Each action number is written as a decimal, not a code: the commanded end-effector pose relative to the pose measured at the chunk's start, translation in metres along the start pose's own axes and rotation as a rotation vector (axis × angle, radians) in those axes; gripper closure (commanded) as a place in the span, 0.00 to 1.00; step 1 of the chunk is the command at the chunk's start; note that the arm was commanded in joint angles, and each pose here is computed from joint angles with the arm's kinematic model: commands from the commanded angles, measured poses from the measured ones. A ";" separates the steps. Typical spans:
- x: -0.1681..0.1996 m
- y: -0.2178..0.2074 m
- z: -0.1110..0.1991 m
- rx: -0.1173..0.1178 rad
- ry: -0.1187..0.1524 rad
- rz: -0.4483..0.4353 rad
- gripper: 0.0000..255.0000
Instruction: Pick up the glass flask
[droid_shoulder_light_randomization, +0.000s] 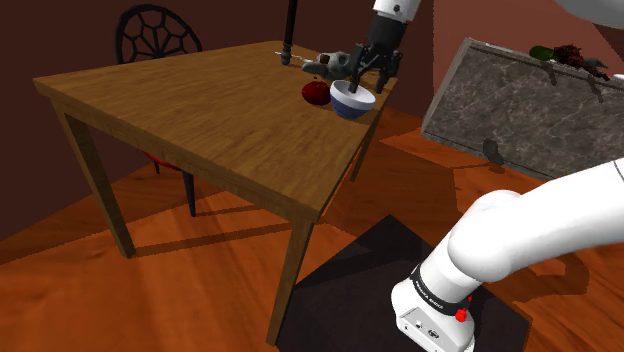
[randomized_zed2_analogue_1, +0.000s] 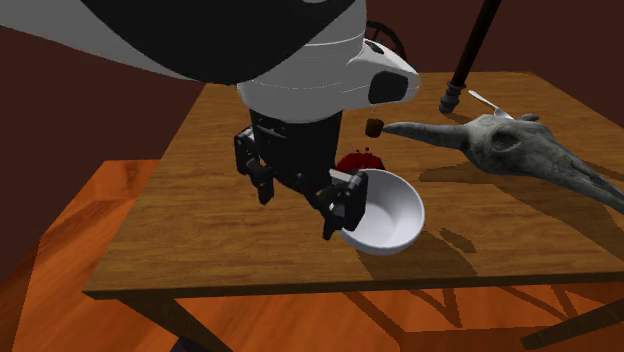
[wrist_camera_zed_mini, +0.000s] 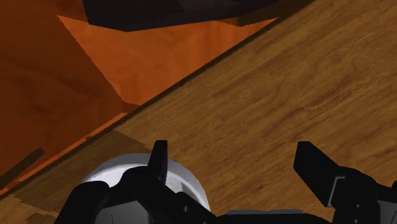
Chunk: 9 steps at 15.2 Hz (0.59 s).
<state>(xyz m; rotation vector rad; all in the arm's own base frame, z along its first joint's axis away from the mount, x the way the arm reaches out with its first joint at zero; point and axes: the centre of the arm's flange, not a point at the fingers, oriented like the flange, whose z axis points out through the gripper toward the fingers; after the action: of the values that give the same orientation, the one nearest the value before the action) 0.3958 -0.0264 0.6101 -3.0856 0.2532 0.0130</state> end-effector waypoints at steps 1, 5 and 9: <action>0.028 0.001 -0.007 -0.006 0.002 0.002 0.00; 0.079 0.003 -0.019 -0.017 0.004 0.007 0.00; 0.130 0.006 -0.031 -0.028 0.007 0.011 0.00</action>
<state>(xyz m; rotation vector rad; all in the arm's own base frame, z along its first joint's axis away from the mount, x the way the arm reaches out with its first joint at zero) 0.5128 -0.0521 0.6370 -3.1096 0.2712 0.0073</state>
